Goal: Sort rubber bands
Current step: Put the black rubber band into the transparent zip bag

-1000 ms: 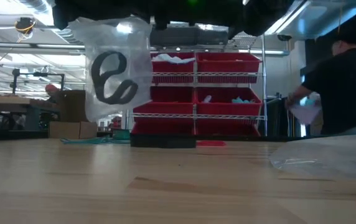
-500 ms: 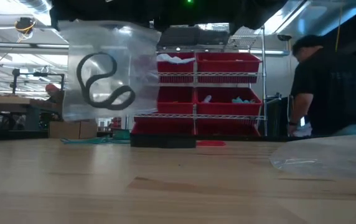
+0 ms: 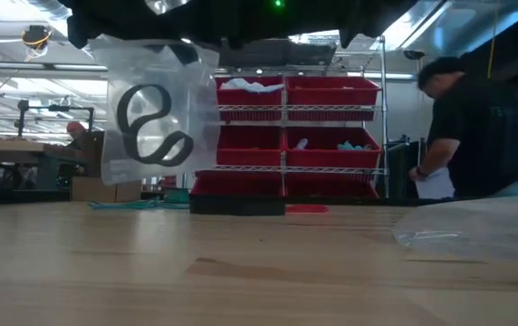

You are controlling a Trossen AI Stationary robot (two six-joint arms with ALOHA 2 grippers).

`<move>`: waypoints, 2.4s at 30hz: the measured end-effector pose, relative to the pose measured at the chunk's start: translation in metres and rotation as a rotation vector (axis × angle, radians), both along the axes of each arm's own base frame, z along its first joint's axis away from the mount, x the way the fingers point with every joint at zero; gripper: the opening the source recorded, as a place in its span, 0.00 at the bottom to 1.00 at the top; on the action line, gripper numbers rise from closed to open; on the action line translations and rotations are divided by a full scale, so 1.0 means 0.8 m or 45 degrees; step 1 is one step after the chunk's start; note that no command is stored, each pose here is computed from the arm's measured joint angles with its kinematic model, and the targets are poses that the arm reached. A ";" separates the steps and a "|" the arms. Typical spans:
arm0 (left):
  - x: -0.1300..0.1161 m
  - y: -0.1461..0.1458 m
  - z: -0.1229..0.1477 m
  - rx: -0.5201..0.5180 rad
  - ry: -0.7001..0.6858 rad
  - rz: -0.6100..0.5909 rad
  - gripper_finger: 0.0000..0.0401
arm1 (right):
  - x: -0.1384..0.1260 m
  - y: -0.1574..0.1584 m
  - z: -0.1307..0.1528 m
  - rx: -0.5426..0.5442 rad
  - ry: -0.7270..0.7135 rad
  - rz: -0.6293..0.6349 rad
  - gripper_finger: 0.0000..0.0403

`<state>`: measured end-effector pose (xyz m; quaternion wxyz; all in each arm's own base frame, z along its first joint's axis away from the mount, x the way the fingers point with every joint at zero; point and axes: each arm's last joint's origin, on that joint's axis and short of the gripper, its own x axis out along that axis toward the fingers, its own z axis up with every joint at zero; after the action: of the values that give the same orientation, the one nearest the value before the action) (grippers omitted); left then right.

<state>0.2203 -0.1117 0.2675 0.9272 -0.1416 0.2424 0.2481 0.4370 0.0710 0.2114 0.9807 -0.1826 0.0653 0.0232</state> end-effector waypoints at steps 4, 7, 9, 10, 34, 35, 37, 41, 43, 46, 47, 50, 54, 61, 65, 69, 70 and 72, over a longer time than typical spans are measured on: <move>-0.002 0.001 0.000 0.004 0.012 0.003 0.00 | -0.001 0.002 -0.002 0.023 0.028 -0.005 0.00; -0.006 0.003 -0.003 0.000 0.039 0.029 0.00 | -0.002 0.006 -0.005 0.028 0.053 -0.018 0.00; -0.008 0.005 -0.004 0.012 0.048 0.056 0.00 | -0.004 0.010 -0.009 0.045 0.086 -0.029 0.00; -0.008 0.006 -0.004 0.014 0.042 0.071 0.00 | -0.005 0.014 -0.012 0.058 0.109 -0.026 0.00; -0.015 0.017 0.005 0.034 0.067 0.052 0.00 | -0.007 0.011 -0.020 0.175 0.303 -0.235 0.00; -0.015 0.017 0.005 0.037 0.067 0.056 0.00 | -0.008 0.010 -0.020 0.184 0.306 -0.240 0.00; -0.014 0.020 0.005 0.041 0.070 0.068 0.00 | -0.008 0.010 -0.020 0.206 0.309 -0.248 0.00; -0.016 0.027 0.001 0.070 0.123 0.105 0.00 | -0.008 0.011 -0.021 0.217 0.316 -0.240 0.00; -0.019 0.032 -0.001 0.082 0.155 0.134 0.00 | -0.008 0.012 -0.021 0.224 0.311 -0.219 0.00; -0.020 0.032 -0.002 0.103 0.181 0.127 0.00 | -0.007 0.014 -0.019 0.251 0.271 -0.236 0.00; -0.020 0.031 -0.001 0.105 0.178 0.110 0.00 | -0.007 0.014 -0.018 0.267 0.265 -0.246 0.00; -0.020 0.023 0.000 0.119 0.209 -0.006 0.00 | -0.006 0.011 -0.020 0.319 0.264 -0.295 0.00; -0.027 0.014 -0.002 0.161 0.295 -0.141 0.00 | -0.005 0.008 -0.018 0.369 0.245 -0.336 0.00; -0.029 0.011 -0.003 0.150 0.303 -0.154 0.00 | -0.006 0.008 -0.018 0.361 0.227 -0.381 0.00; -0.030 0.005 0.000 0.125 0.260 -0.178 0.00 | -0.006 0.005 -0.018 0.372 0.214 -0.472 0.00; -0.035 0.001 0.006 0.098 0.210 -0.203 0.00 | -0.007 0.001 -0.021 0.403 0.220 -0.543 0.00; -0.036 0.000 0.007 0.087 0.205 -0.200 0.00 | -0.007 0.001 -0.020 0.425 0.215 -0.548 0.00; -0.036 -0.001 0.006 0.081 0.203 -0.201 0.00 | -0.007 0.001 -0.020 0.441 0.206 -0.551 0.00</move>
<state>0.1911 -0.1126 0.2726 0.9256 -0.0725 0.3178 0.1925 0.4313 0.0720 0.1957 0.9711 0.0084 0.1757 -0.1612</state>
